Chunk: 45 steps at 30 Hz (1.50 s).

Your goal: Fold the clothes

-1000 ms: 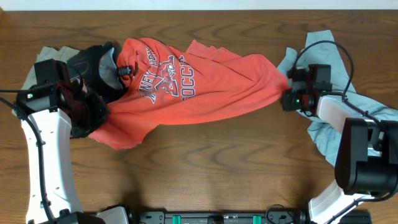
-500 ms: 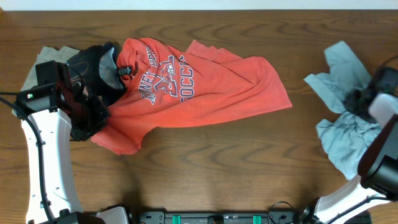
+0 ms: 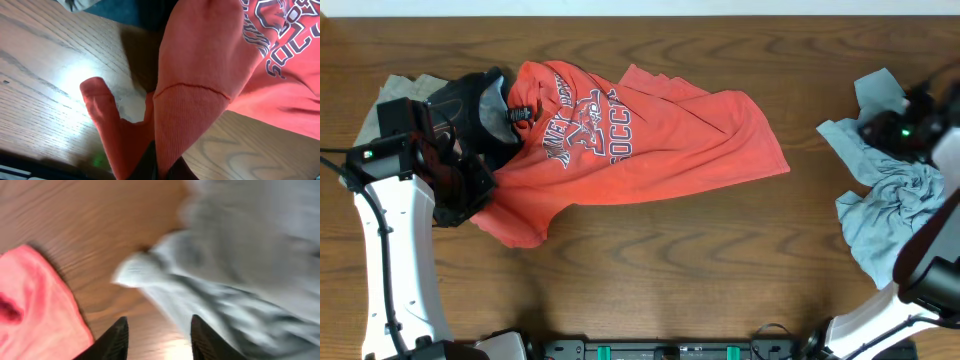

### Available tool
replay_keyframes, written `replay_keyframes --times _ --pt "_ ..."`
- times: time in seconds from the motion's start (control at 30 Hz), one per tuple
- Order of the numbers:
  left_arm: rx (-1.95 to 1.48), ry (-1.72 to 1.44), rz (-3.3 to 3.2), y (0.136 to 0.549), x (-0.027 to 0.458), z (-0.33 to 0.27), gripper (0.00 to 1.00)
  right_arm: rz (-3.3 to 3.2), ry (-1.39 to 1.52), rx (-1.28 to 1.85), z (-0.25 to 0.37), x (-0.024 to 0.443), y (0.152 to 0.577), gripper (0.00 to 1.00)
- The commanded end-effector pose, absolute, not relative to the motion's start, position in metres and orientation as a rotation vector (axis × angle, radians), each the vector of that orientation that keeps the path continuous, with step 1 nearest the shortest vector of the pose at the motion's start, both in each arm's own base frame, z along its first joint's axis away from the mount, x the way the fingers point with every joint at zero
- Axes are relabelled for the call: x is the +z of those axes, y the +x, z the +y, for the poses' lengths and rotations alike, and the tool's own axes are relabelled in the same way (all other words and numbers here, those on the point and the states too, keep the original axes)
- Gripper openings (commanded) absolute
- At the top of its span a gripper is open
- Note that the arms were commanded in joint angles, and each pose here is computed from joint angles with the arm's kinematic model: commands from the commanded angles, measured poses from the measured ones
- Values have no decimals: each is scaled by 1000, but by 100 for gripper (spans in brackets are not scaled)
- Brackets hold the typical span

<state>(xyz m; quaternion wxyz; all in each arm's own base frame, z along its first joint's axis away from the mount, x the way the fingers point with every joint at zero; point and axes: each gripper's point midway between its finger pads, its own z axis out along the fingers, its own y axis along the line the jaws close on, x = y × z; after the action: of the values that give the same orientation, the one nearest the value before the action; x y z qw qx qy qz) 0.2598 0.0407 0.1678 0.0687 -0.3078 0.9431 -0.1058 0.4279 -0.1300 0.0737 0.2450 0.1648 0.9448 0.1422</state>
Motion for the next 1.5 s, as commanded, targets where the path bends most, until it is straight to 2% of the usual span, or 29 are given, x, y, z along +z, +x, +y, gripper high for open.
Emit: replay_keyframes --times 0.0,0.13,0.4,0.47,0.53,0.63,0.73,0.8,0.87,1.0,1.03,1.17,1.27,1.47 --pt "-315 -932 2828 259 172 42 6 2626 281 236 -116 68 437 32" --pt "-315 -933 2829 259 172 42 6 2678 259 71 -118 47 441 29" --pt "-315 -932 2828 259 172 42 6 2753 316 72 -132 -8 437 28" --pt "-315 -932 2828 259 172 42 6 2780 370 45 -144 -20 429 21" --pt "-315 -932 2828 259 172 42 6 2790 532 -83 -170 -25 417 15" --pt "-315 -932 2829 259 172 42 6 2729 898 -395 -224 -19 382 15" --pt "-315 -932 2828 259 172 42 6 2652 1119 -545 -258 -3 352 17" --pt "-315 -932 2829 259 172 42 6 2593 1212 -516 -271 10 343 19" --pt "-315 -932 2829 259 172 42 6 2541 1203 -337 -270 26 353 22" --pt "-315 -932 2828 260 172 42 6 2447 783 176 -222 88 406 31" --pt "-315 -932 2828 259 172 42 6 2412 675 267 -207 106 414 34" --pt "-315 -932 2828 260 172 42 7 2309 360 550 -141 166 424 58" --pt "-314 -931 2829 259 172 42 6 2367 298 621 -105 169 415 71" --pt "-313 -926 2834 259 171 42 6 2621 196 625 -43 121 394 72"
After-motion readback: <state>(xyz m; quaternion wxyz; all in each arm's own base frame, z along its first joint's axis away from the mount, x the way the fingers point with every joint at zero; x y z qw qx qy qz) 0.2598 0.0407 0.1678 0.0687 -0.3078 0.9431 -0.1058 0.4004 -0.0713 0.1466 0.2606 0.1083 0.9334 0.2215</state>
